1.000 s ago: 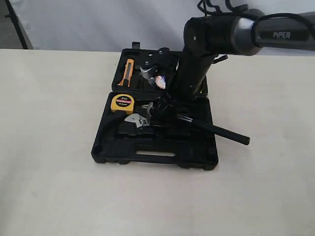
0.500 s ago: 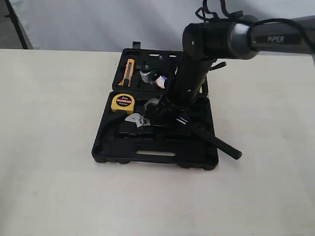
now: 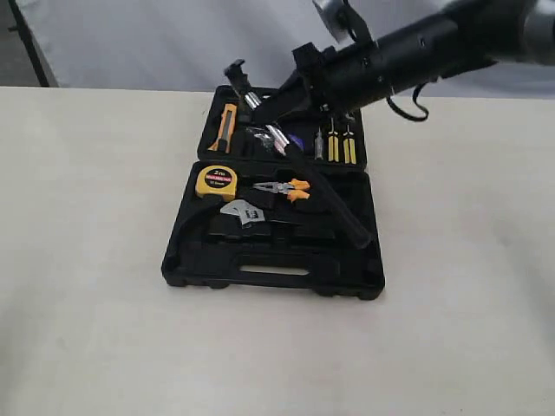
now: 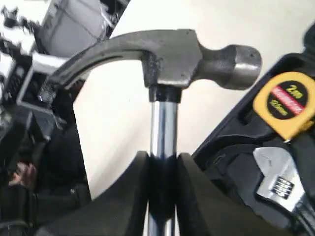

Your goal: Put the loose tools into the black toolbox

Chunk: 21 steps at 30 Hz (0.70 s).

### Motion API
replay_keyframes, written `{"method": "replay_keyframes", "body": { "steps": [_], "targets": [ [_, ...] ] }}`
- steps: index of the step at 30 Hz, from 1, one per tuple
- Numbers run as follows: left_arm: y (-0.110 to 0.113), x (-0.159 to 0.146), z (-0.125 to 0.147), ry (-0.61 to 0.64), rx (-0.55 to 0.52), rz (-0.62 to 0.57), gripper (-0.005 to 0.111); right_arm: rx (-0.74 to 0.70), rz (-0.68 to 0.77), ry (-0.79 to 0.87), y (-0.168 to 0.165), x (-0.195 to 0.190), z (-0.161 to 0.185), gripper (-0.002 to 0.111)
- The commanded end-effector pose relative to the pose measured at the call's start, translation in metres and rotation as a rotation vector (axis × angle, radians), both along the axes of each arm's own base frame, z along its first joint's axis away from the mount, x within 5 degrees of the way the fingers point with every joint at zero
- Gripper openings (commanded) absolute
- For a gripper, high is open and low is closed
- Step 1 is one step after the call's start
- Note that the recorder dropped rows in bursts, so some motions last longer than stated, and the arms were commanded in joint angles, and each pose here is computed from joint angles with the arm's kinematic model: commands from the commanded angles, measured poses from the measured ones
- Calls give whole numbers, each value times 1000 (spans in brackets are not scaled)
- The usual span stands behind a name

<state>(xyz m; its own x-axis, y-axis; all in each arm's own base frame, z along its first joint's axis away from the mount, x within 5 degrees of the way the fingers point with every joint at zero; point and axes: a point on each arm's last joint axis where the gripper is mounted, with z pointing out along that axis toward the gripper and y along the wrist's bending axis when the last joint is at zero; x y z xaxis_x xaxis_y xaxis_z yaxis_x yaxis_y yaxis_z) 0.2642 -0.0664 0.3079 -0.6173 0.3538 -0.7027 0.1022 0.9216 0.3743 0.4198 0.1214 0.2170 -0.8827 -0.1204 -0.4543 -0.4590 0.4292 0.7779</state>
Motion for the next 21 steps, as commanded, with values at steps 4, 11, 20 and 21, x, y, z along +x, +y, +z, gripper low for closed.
{"method": "replay_keyframes", "body": {
  "steps": [4,11,20,21],
  "targets": [
    [0,-2,-1,-5,-27,1,1,111,-60,266,14,13,-79,0],
    [0,-2,-1,-5,-27,1,1,162,-168,482,10,18,-106,0],
    [0,-2,-1,-5,-27,1,1,120,-184,468,-13,20,-110,0],
    [0,-2,-1,-5,-27,1,1,105,-182,472,-15,20,-111,0]
  ]
}}
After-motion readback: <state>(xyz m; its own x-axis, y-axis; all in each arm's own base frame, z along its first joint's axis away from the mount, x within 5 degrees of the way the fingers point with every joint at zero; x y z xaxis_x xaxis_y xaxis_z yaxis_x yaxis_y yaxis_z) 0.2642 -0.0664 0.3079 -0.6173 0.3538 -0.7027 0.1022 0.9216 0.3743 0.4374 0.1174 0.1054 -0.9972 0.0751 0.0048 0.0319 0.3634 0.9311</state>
